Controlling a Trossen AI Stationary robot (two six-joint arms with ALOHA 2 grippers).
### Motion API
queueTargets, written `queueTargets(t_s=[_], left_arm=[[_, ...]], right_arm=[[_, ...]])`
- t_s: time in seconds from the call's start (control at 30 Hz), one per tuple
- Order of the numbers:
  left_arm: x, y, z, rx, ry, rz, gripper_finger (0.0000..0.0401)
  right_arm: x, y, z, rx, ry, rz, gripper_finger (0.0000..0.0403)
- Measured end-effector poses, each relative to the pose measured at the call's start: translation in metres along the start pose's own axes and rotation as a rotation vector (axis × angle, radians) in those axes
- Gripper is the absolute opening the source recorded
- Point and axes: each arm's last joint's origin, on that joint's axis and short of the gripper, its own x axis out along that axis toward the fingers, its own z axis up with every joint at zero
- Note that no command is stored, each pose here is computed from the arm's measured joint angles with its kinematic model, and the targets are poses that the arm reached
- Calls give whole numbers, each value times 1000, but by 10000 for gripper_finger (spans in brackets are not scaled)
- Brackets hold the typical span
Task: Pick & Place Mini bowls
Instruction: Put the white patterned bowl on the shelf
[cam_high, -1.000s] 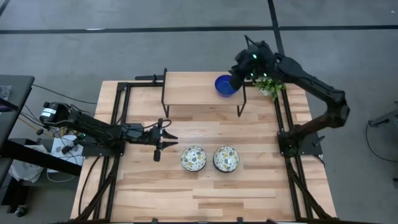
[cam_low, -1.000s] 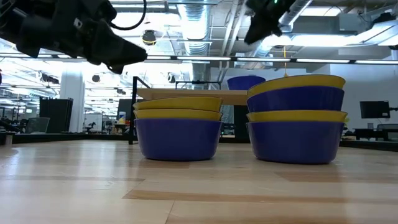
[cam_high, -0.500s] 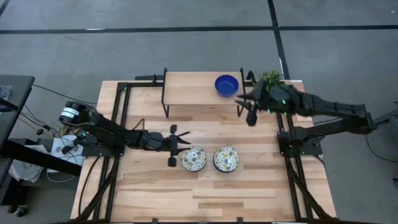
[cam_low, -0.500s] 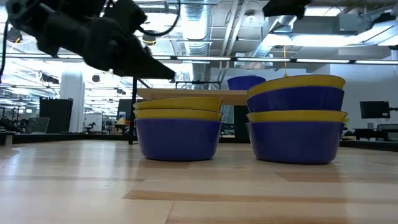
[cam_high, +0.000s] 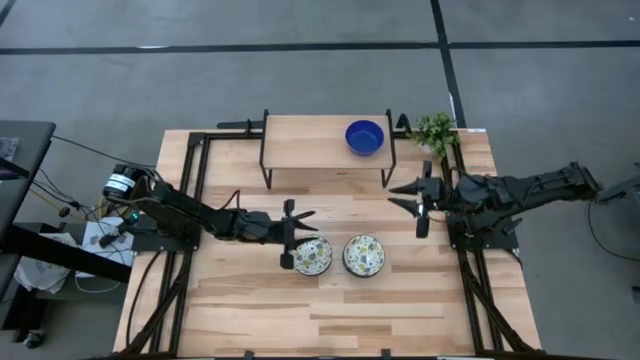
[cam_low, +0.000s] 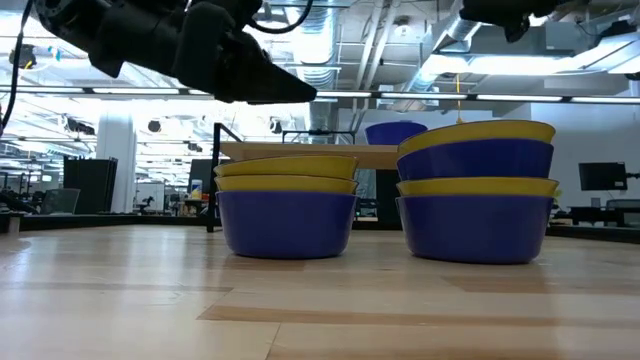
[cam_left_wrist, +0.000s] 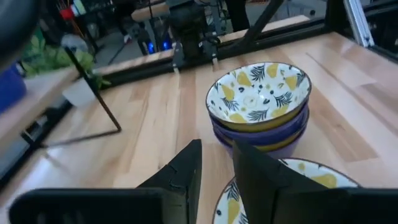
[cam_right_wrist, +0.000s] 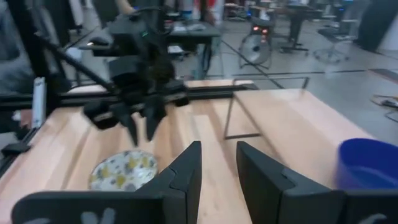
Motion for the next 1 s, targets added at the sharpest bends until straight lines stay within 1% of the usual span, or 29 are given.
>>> queueTargets(t_s=[0.13,0.23,0.33,0.43,0.53,0.63,0.73,0.9,1.0], left_arm=[[3,10,-7,-71,41,-24,92],[5,19,-12,-118,65,-52,106],[6,28,-14,-137,63,-77,126],[7,34,-16,-140,72,-69,144],[7,39,-21,-143,119,-56,155],[8,41,-23,-146,128,-56,155],[13,41,-23,-152,122,-100,150],[20,34,-33,-173,158,-186,141],[24,30,-44,-173,201,-201,138]], right_arm=[[1,8,-7,8,12,45,92],[3,14,-9,8,23,74,92],[6,20,-9,4,16,97,92],[10,24,-10,-6,31,110,92],[15,28,-14,0,60,97,92],[20,31,-17,-1,84,55,92],[23,34,-20,6,101,36,92],[23,41,-22,20,112,56,92],[22,45,-23,19,116,50,92]])
